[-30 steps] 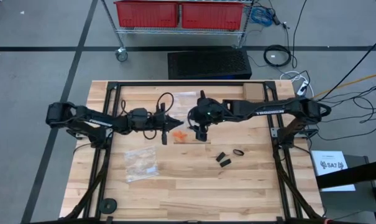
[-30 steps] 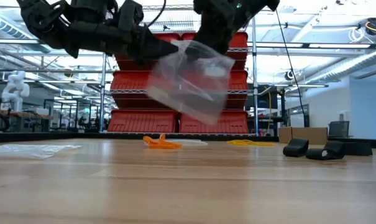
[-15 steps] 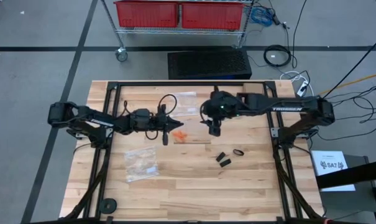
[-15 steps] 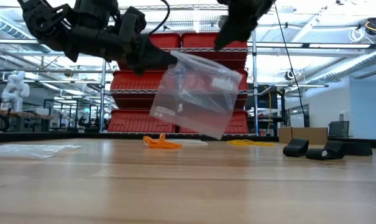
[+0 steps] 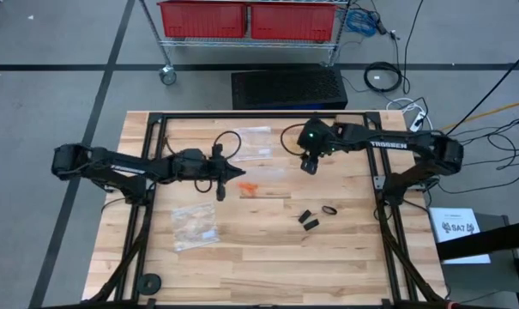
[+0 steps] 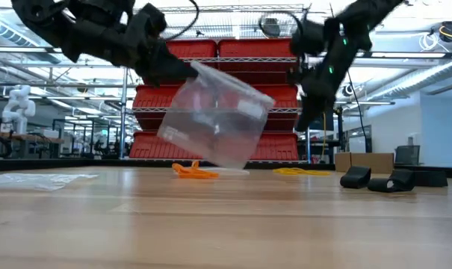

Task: Sort rubber bands
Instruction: Put the yellow rubber band into the transparent zip bag

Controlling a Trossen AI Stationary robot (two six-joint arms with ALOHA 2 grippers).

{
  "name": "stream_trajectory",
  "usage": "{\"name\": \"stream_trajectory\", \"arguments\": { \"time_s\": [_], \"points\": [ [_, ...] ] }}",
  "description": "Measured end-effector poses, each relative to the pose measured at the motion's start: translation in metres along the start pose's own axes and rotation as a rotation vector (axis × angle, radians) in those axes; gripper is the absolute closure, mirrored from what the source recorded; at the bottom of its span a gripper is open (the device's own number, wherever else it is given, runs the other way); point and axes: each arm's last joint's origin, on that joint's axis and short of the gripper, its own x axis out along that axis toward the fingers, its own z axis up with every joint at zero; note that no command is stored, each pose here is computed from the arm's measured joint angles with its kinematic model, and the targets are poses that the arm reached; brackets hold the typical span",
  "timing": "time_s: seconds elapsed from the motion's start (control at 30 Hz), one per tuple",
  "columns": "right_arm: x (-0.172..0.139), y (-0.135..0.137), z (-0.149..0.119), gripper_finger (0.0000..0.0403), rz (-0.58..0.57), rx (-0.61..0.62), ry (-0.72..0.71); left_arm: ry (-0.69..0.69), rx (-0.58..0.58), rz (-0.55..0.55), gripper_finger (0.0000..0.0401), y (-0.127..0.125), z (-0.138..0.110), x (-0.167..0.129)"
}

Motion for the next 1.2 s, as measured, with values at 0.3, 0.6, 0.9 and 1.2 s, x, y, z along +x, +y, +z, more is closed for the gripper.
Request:
{"name": "stream_trajectory", "arguments": {
  "time_s": [0.3, 0.6, 0.9, 1.2],
  "points": [
    [0.042, -0.017, -0.029, 0.0193, -0.036, 0.175, 0.075, -0.025, 0.020, 0.006, 0.0401, 0.001, 0.007, -0.008],
    [0.076, -0.020, -0.031, 0.0193, -0.096, 0.206, 0.095, -0.019, 0.020, 0.006, 0.0401, 0.001, 0.006, -0.008],
    [0.090, -0.020, -0.033, 0.0263, -0.114, 0.223, 0.099, 0.002, 0.020, 0.007, 0.0401, 0.001, 0.004, -0.008],
    [0.077, -0.016, -0.029, 0.0389, -0.123, 0.211, 0.071, 0.009, 0.020, 0.008, 0.0401, 0.001, 0.004, -0.008]
  ]
}}
